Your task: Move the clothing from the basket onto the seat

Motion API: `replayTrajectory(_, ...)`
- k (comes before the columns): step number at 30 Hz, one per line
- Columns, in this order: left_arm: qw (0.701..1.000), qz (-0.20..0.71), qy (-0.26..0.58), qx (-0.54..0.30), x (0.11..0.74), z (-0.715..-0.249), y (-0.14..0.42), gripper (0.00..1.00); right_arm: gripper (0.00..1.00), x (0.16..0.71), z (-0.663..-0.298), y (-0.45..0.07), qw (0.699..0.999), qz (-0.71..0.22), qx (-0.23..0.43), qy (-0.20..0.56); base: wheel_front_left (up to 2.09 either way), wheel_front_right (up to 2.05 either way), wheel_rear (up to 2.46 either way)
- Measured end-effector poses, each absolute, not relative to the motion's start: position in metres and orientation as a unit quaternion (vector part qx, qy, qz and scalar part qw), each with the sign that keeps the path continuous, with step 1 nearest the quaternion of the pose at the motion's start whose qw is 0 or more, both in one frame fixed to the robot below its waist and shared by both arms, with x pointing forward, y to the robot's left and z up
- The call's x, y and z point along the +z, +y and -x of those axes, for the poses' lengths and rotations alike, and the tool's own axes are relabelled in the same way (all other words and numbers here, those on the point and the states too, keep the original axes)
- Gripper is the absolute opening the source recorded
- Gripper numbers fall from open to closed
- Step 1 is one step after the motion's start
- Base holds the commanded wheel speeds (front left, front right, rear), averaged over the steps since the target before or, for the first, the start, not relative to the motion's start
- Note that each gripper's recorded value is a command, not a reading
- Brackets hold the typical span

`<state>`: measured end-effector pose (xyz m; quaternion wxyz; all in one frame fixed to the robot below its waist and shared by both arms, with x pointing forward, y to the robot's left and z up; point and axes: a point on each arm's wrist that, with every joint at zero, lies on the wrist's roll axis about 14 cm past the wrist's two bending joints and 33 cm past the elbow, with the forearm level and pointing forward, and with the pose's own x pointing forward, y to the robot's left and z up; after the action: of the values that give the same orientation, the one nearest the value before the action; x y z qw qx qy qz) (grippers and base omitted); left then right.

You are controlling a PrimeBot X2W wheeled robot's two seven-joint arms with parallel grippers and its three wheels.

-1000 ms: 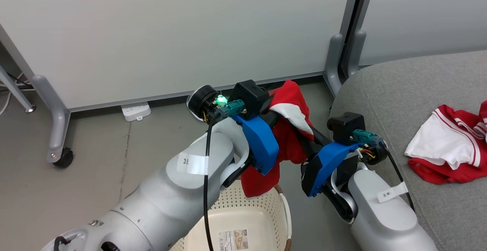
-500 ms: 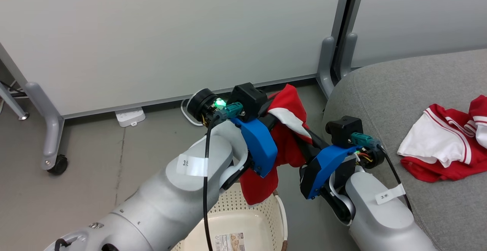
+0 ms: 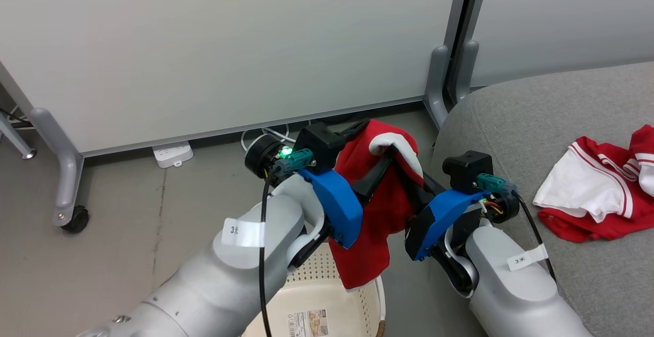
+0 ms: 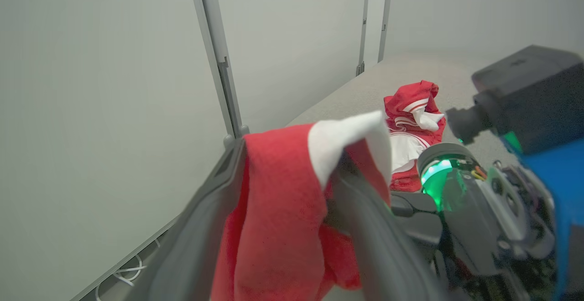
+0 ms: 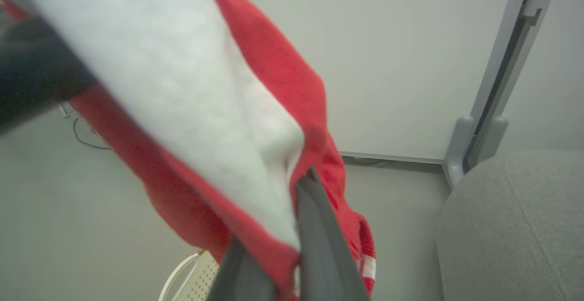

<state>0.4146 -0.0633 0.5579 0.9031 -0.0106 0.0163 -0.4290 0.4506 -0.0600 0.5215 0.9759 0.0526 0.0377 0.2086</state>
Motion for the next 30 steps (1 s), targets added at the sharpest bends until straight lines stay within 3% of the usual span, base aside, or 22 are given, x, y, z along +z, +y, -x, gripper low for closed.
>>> replayTrajectory(10,0.918,0.062,0.020,-0.391,0.530,-0.404,-0.029,1.00,0.00,0.523,-0.462,-0.064,0.978,-0.060,0.200,0.030,0.00,0.00,0.00)
replayTrajectory(30,0.963,0.079,0.028,-0.257,0.485,-0.381,0.060,1.00,0.00,0.515,-0.468,-0.066,0.979,-0.068,0.190,0.035,0.00,0.00,0.00)
